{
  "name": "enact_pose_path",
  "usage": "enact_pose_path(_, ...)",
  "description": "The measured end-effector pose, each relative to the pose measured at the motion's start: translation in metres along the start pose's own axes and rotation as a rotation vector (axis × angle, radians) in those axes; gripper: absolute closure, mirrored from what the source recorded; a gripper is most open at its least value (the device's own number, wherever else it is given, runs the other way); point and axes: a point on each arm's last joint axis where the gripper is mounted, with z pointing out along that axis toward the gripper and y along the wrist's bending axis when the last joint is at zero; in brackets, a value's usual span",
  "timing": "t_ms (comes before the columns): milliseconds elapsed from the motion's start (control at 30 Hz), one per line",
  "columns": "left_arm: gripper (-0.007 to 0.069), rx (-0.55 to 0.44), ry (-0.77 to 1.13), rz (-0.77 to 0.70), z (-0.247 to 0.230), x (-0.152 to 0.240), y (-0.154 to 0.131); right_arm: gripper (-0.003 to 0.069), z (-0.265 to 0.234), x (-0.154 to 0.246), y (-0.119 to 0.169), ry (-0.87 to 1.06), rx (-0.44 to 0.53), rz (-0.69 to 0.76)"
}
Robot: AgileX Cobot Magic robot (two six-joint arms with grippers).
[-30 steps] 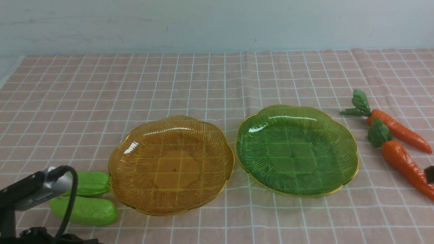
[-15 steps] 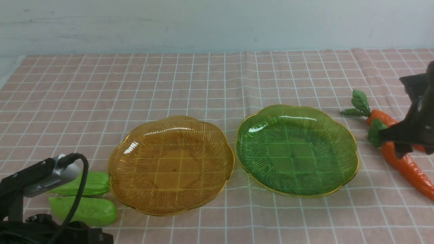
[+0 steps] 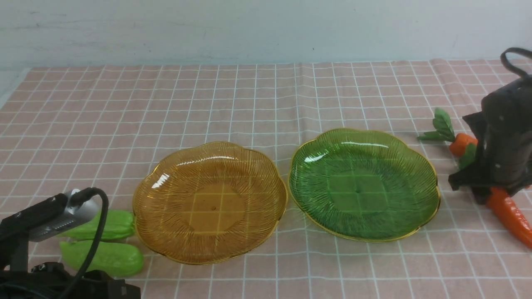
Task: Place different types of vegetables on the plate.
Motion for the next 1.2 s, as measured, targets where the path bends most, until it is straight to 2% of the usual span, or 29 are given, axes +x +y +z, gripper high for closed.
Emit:
enact_pose_path(133,0.0384,0.0,0.0,0.0,0.0,0.0,0.0,0.0335,-0.032,-0.01,-0.01,0.043,-0.012,-0.003)
enact_pose_path(200,0.0384,0.0,0.0,0.001,0.0,0.0,0.0,0.0335,-0.065,-0.019,-0.014,0.011,-0.083,0.041)
enact_pose_path(267,0.0384,0.0,0.0,0.001,0.0,0.0,0.0,0.0335,-0.094,-0.025,-0.012,-0.046,-0.202,0.094)
enact_pose_path(300,0.0384,0.0,0.0,0.001,0.0,0.0,0.0,0.0335,-0.106,-0.028,-0.007,-0.082,-0.284,0.105)
enact_pose_path(400,0.0384,0.0,0.0,0.001,0.0,0.0,0.0,0.0335,-0.118,-0.037,0.02,-0.2,-0.431,0.049)
enact_pose_path(533,0.0384,0.0,-0.003,0.001,0.0,0.0,0.0,0.0335,-0.108,-0.051,0.079,-0.322,-0.496,-0.072)
enact_pose_path(600,0.0384,-0.002,-0.014,0.001,0.0,-0.001,0.0,0.0309,-0.1,-0.052,0.097,-0.326,-0.497,-0.109)
enact_pose_path(700,0.0384,-0.005,-0.034,0.001,0.0,-0.003,0.0,0.0177,-0.093,-0.053,0.101,-0.321,-0.476,-0.129)
enact_pose_path(733,0.0384,-0.005,-0.036,0.001,0.0,-0.003,0.0,0.0104,-0.092,-0.054,0.097,-0.325,-0.452,-0.137)
enact_pose_path(800,0.0384,-0.006,-0.039,0.001,0.0,-0.004,0.001,0.0022,-0.092,-0.058,0.085,-0.332,-0.413,-0.13)
enact_pose_path(833,0.0384,-0.006,-0.04,0.001,0.0,-0.004,0.001,-0.0009,-0.091,-0.062,0.07,-0.335,-0.377,-0.107)
enact_pose_path(933,0.0384,-0.006,-0.044,0.001,0.0,-0.004,0.001,-0.003,-0.078,-0.067,0.022,-0.324,-0.265,-0.057)
enact_pose_path(1033,0.0384,-0.008,-0.059,0.001,0.0,-0.005,0.001,-0.003,-0.054,-0.068,-0.01,-0.286,-0.174,-0.046)
enact_pose_path(1200,0.0384,-0.01,-0.066,0.001,0.0,-0.006,0.001,0.0013,0.0,-0.067,-0.035,-0.205,-0.084,-0.067)
